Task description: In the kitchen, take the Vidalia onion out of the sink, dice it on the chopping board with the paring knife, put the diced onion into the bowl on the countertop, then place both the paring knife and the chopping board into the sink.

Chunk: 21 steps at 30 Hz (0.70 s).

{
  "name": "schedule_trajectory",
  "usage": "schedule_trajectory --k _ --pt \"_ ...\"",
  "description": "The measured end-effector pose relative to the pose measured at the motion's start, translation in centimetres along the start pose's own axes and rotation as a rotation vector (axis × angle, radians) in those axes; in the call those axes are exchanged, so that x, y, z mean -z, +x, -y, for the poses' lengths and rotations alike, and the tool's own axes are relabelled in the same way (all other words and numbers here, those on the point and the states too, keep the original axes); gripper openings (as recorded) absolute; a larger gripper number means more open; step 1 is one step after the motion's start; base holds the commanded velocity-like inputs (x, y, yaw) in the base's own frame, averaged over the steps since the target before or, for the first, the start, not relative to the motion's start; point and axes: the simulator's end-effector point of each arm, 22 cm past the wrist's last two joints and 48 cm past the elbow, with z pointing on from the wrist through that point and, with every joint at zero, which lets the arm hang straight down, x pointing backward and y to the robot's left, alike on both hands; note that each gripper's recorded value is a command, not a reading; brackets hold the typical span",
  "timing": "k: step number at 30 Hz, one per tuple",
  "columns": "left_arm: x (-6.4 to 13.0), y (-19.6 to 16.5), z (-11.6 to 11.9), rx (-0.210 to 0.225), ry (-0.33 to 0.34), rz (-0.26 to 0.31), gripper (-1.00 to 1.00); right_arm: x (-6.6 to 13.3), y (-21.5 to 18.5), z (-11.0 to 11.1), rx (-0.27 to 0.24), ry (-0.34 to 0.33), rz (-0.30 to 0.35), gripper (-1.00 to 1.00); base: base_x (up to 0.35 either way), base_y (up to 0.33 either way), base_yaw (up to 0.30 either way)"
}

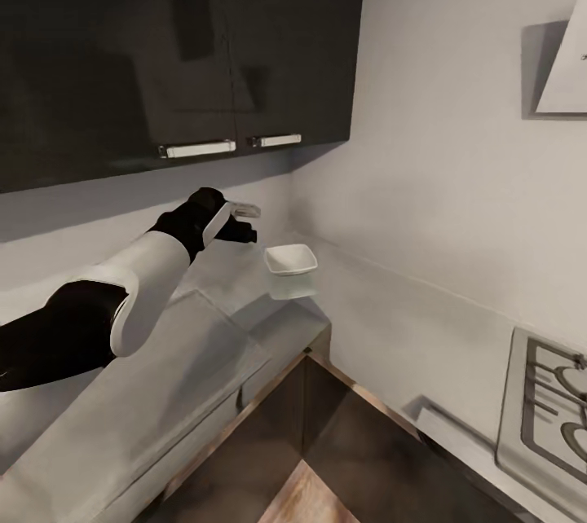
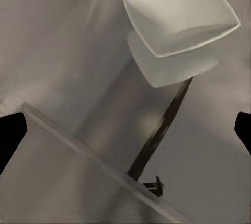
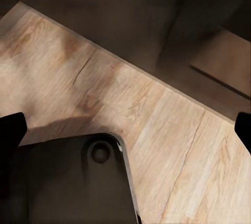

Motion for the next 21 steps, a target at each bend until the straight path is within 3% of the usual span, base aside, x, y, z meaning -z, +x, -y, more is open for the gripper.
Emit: schedule_trajectory --k 10,21 --pt "-0.02 -0.03 -0.02 0.000 0.000 0.000 1.00 -0.01 -0.01 0.01 0.000 0.000 0.000 1.00 0.224 0.110 0.000" --pt "-0.05 0.00 -0.04 0.000 0.000 0.000 1.00 -0.01 -0.01 0.00 0.000 0.000 0.000 1.00 0.123 -0.102 0.000"
